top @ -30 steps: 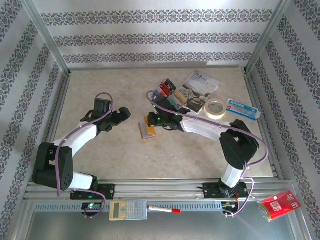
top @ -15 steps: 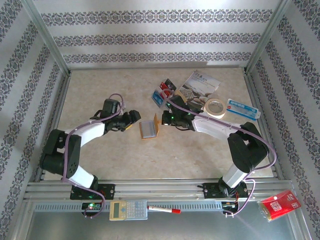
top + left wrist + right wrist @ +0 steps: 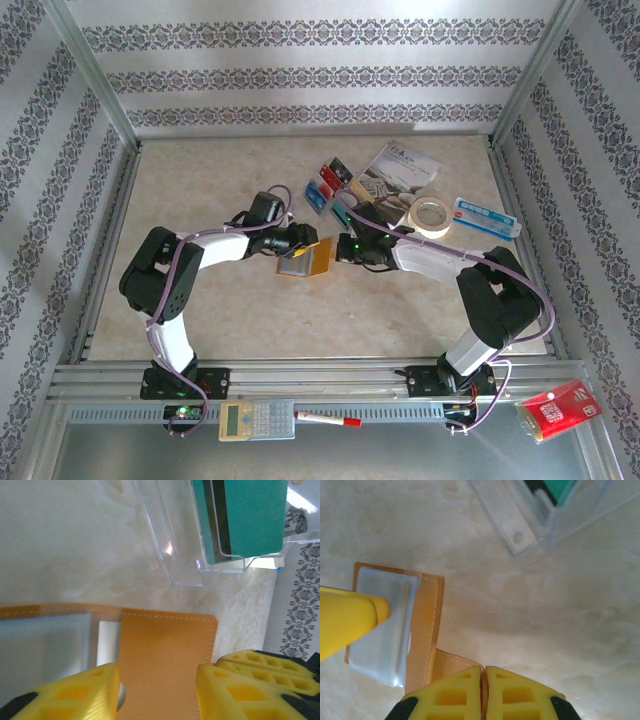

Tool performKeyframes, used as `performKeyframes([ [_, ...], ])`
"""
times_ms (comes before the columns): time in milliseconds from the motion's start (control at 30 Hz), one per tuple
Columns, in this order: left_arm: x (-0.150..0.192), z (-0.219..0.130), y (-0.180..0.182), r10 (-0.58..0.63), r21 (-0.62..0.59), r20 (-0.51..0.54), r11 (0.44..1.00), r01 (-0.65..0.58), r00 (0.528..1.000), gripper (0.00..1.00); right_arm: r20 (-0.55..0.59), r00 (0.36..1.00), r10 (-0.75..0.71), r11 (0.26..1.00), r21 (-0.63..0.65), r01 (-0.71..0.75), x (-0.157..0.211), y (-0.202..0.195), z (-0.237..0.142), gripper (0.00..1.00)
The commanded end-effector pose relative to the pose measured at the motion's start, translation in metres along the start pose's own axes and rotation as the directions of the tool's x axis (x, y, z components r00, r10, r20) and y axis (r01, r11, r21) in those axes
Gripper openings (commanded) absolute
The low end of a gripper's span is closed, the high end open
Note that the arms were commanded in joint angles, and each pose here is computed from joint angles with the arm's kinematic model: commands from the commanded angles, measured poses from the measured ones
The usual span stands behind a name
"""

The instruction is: Take the credit cards out of the card holder

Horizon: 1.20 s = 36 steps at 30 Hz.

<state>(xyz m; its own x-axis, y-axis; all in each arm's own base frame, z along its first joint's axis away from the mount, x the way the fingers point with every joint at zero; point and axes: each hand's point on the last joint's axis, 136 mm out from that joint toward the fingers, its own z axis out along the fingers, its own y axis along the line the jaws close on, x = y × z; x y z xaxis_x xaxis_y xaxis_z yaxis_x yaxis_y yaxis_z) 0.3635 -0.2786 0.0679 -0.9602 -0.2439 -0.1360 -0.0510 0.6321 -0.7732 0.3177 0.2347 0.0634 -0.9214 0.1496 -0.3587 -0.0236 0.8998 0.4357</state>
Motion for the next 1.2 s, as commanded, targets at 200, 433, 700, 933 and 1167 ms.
performKeyframes([
  [200,0.025,0.023,0.017,0.096,-0.176,-0.134,0.977,-0.119,0.986,0.27,0.014,1.000,0.010,1.000,-0.024,-0.009,-0.014,-0.007,0.007,0.07],
  [433,0.030,0.030,0.030,0.100,-0.198,-0.160,0.971,-0.131,0.982,0.19,0.106,0.994,0.032,0.999,-0.034,-0.029,-0.031,-0.003,-0.015,0.17],
  [700,0.048,0.036,0.049,0.107,-0.198,-0.216,0.969,-0.150,0.971,0.11,0.130,0.991,0.041,0.996,-0.086,-0.030,-0.018,0.020,-0.019,0.20],
  [933,0.069,0.020,0.059,0.096,-0.229,-0.273,0.960,-0.161,0.957,0.10,0.077,0.987,0.138,0.986,-0.103,-0.130,-0.002,0.028,0.008,0.15],
  [1167,0.066,0.014,0.047,0.098,-0.202,-0.241,0.968,-0.148,0.966,0.10,0.060,0.982,0.177,0.984,-0.028,-0.175,0.008,0.012,0.030,0.11],
])
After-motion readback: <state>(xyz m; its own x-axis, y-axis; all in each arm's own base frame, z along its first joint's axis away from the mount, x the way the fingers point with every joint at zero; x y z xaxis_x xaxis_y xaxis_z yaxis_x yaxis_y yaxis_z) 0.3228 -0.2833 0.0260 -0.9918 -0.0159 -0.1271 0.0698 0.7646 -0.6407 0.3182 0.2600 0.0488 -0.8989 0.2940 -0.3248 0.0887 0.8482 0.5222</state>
